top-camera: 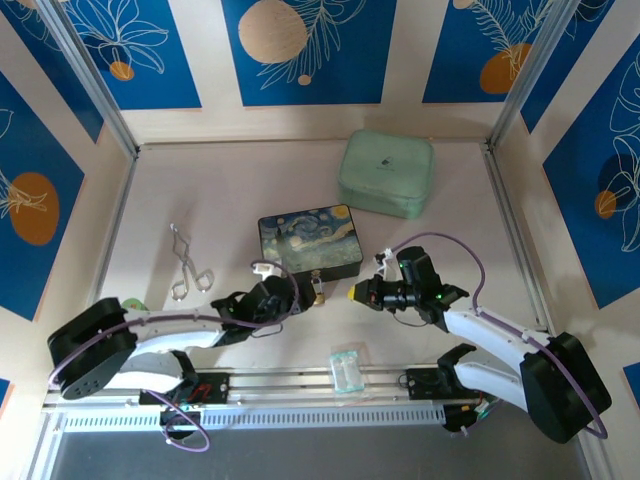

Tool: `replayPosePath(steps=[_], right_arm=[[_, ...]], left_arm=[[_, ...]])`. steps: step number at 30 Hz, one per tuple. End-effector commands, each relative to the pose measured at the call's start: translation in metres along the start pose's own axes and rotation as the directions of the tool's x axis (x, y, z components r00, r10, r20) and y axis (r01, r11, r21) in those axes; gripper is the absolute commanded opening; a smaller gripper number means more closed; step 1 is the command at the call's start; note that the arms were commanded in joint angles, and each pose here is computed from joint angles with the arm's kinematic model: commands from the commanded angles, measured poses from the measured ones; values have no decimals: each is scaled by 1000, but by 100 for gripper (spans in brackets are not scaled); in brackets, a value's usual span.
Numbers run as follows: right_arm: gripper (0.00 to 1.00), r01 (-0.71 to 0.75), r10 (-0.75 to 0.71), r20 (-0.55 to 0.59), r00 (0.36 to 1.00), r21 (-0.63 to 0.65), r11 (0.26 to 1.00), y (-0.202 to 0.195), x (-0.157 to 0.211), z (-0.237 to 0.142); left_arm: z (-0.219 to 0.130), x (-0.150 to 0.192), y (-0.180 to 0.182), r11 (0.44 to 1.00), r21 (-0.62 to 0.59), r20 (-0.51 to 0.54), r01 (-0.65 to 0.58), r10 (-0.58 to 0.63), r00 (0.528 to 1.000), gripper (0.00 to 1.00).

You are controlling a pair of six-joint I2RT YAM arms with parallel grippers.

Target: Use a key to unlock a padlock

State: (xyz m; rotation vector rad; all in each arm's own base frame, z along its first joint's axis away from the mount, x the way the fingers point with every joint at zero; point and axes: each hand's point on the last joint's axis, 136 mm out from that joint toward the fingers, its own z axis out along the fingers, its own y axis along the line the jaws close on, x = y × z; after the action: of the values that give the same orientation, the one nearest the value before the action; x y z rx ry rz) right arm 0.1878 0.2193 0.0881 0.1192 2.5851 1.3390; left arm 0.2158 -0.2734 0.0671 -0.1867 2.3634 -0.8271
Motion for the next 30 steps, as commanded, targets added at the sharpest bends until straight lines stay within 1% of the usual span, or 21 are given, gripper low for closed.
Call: replayPosePath(steps=[1, 3, 5, 7, 9, 11, 14, 15, 19, 23, 25, 28, 30], right_arm=[[0, -6, 7, -8, 1000, 42, 999, -9, 4, -3], [0, -7, 7, -4, 1000, 46, 999, -10, 4, -4], [0, -6, 7, -4, 1000, 47, 999, -12, 5, -4], [0, -11, 11, -7, 1000, 54, 998, -15, 6, -3], [0, -19, 19, -7, 1000, 59, 998, -18, 6, -4], [0, -40, 41, -7, 999, 70, 997, -23, 6, -5], [0, -69, 69, -4, 998, 75, 995, -28, 6, -6], [0, -72, 72, -2, 997, 73, 995, -29, 5, -7], [0, -84, 84, -1, 996, 62, 995, -31, 5, -6], [0, -87, 88, -10, 996, 52, 995, -31, 6, -2], [0, -89, 89, -9, 996, 53, 995, -32, 5, -1], [0, -94, 95, -5, 995, 55, 994, -33, 4, 1], [0, -96, 97, -5, 995, 57, 994, -34, 4, 2]], left_arm=[[7, -5, -29, 997, 56, 16, -49, 48, 999, 60], [13, -2, -30, 997, 39, 8, -67, 67, 998, 60], [20, 1, -31, 997, 57, 18, -51, 50, 999, 59], [24, 0, -32, 995, 77, 39, -57, 54, 998, 56], [29, 1, -32, 996, 58, 25, -68, 67, 997, 54], [34, 8, -30, 996, 25, -15, -85, 86, 996, 54], [40, 13, -28, 998, 8, -28, -66, 66, 997, 53], [42, 14, -28, 998, 15, -26, -55, 56, 998, 52], [46, 18, -28, 999, 21, -39, -46, 46, 998, 39], [51, 23, -23, 998, -12, -63, -64, 63, 996, 40], [54, 25, -19, 996, -33, -69, -78, 75, 995, 43], [57, 26, -11, 990, -94, -65, -105, 99, 993, 45], [62, 27, -12, 991, -90, -53, -101, 96, 994, 46]])
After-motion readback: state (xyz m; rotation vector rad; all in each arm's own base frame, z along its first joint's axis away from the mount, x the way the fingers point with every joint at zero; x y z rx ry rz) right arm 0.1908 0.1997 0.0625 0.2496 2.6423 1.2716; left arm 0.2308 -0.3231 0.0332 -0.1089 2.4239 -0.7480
